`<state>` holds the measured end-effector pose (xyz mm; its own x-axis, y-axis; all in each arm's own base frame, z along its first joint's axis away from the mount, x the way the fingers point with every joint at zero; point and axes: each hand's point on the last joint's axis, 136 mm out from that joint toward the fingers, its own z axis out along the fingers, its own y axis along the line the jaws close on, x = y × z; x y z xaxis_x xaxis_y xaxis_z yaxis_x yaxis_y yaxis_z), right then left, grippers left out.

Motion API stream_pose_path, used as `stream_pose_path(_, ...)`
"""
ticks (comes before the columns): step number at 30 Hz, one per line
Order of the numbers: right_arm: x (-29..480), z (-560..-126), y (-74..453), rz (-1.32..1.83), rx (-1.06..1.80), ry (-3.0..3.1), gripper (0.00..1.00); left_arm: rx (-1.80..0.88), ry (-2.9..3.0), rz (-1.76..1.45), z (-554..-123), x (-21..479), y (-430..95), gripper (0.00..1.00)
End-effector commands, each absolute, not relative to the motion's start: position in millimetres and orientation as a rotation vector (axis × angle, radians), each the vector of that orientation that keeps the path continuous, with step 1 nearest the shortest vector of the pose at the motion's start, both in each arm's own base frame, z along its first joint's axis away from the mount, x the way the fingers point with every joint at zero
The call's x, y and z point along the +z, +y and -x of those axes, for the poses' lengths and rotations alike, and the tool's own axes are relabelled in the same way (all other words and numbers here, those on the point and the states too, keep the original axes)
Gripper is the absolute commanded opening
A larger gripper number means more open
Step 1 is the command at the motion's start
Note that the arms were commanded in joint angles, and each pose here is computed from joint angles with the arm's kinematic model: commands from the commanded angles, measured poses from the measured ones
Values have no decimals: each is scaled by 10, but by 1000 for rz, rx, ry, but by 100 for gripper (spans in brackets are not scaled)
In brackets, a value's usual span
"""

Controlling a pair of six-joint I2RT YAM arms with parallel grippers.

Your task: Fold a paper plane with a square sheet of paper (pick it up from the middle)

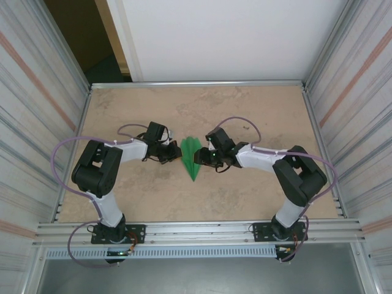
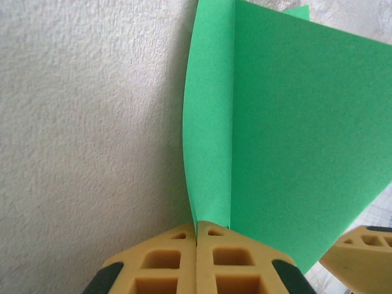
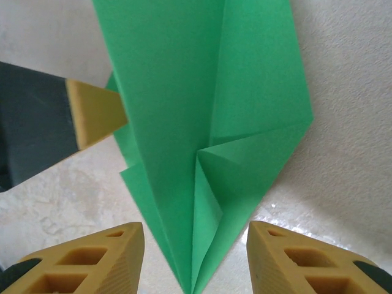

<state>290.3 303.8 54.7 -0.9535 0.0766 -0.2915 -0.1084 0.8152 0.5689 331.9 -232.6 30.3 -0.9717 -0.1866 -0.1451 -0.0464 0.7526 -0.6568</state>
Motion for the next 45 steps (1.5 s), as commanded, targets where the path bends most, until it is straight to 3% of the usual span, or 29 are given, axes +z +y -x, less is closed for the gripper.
stream_pose_path(1,533,-2912,3147,86,866,2717,47,-1047,2730,171,-3305,383,-2367,6)
stream_pose_path(24,310,-2835,3429,238,688,2826,50,-1173,2673,166,-3309,653,-2480,6)
stream_pose_path(36,300,-2879,3337,164,629,2833,33,-1161,2684,168,-3296,615,-2466,6)
stream_pose_path(45,509,-2856,3378,206,711,2771,47,-1143,2695,163,-3288,588,-2450,6)
